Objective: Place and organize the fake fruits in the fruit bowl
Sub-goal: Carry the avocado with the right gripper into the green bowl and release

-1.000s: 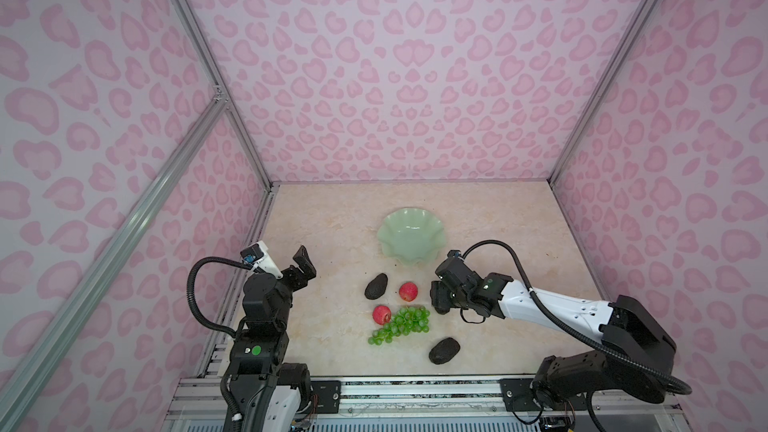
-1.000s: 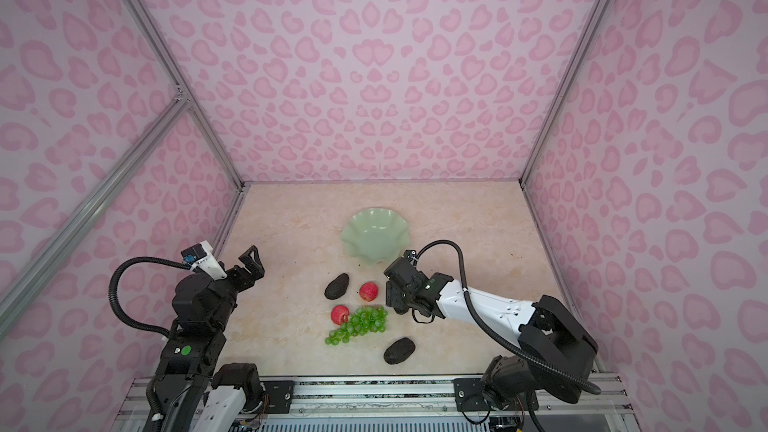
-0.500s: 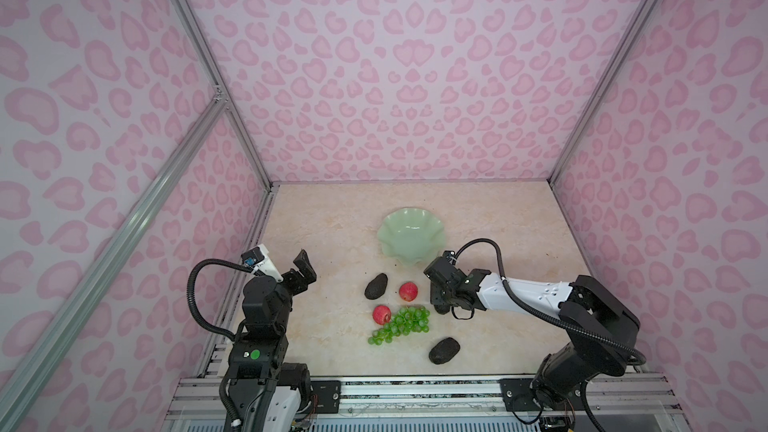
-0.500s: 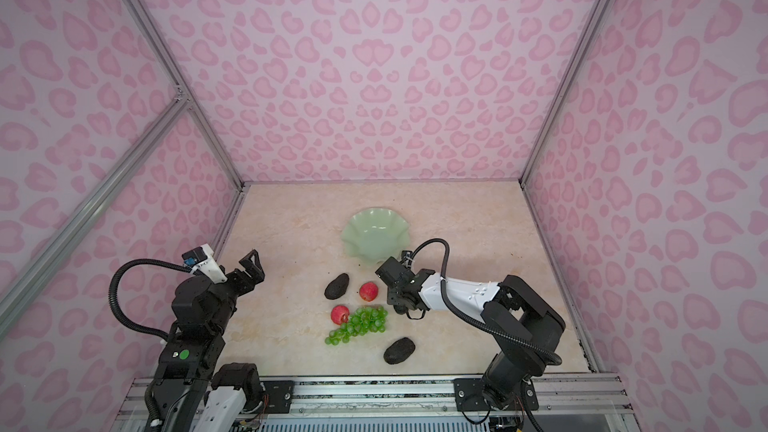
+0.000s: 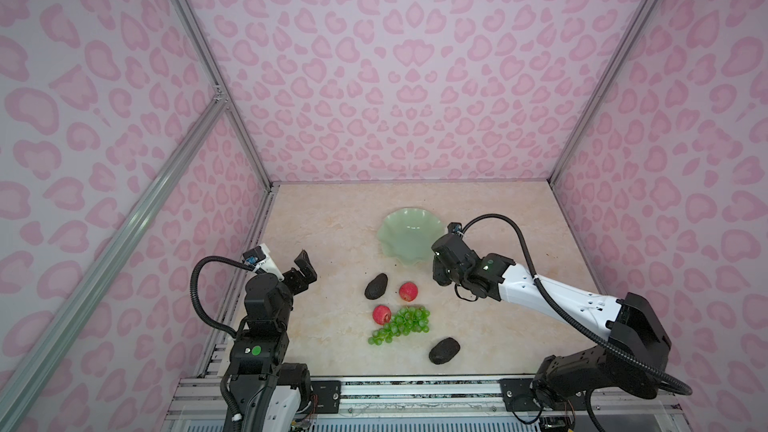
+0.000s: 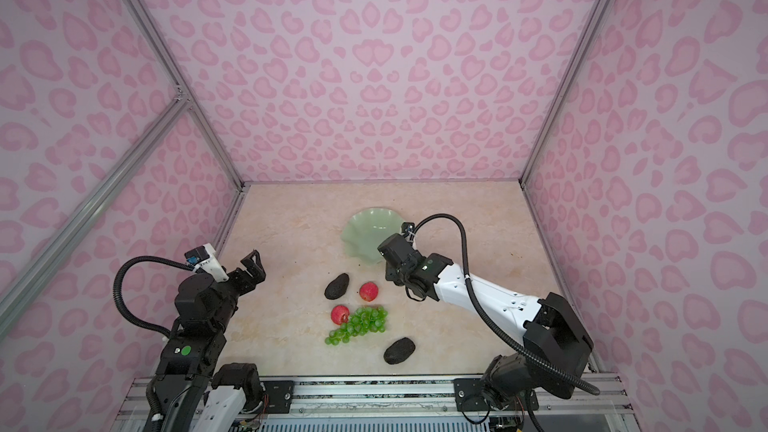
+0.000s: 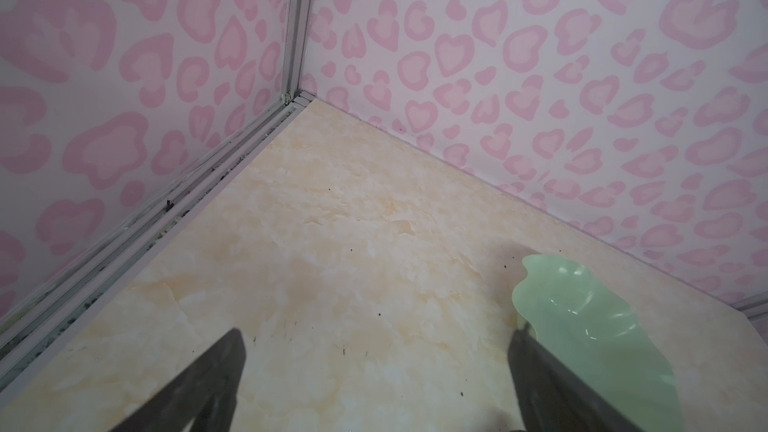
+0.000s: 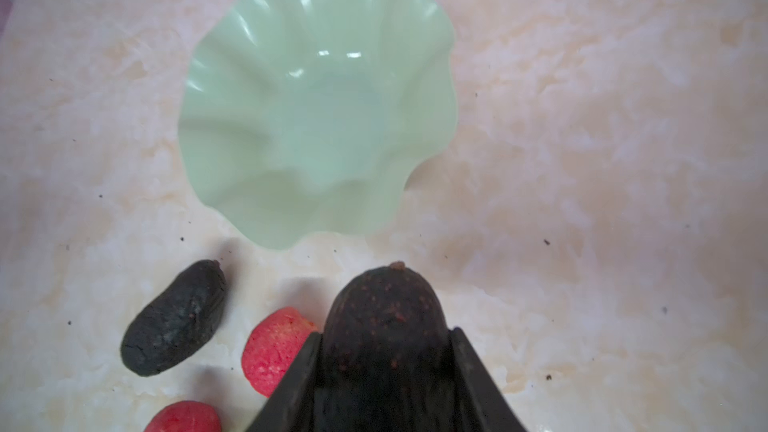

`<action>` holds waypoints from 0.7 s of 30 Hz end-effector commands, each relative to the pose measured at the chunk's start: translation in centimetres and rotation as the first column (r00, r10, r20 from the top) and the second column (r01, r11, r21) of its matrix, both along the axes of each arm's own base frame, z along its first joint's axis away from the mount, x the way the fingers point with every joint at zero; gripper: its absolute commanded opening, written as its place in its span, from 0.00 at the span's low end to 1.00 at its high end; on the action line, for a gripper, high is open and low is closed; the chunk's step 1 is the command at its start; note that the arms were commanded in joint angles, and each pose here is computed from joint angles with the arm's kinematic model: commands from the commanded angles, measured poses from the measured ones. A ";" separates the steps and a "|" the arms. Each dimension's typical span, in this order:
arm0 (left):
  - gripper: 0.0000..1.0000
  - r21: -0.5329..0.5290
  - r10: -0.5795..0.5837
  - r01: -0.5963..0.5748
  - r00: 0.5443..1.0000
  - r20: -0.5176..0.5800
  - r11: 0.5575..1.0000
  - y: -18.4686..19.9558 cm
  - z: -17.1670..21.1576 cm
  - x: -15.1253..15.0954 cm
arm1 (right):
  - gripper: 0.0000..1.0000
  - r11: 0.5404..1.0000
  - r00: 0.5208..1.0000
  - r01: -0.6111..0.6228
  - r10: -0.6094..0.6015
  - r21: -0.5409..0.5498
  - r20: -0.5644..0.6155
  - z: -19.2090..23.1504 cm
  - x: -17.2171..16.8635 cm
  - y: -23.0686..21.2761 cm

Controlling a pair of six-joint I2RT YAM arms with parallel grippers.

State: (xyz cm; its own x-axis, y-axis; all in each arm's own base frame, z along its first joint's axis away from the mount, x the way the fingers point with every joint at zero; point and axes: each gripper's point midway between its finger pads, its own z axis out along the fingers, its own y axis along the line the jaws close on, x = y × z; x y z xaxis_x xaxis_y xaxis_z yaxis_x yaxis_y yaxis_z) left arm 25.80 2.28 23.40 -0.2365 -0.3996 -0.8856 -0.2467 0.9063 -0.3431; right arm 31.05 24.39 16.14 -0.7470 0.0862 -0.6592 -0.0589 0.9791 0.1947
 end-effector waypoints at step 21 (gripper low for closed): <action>0.96 -0.187 -0.247 0.215 0.954 -0.171 0.959 -4.9 -3.1 -1.9 | 0.35 0.967 0.961 -0.243 0.230 -0.071 -0.156 -9.8 16.8 11.0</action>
State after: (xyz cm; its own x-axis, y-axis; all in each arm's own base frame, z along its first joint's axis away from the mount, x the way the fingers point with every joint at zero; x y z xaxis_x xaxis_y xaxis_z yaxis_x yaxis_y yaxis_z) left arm 24.46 -1.33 20.69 -0.4402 -0.4436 -0.7807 -0.1466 0.8933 -0.4249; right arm 48.68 35.16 8.02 -0.8027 -0.1166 -0.5848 -0.2401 0.9609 0.1380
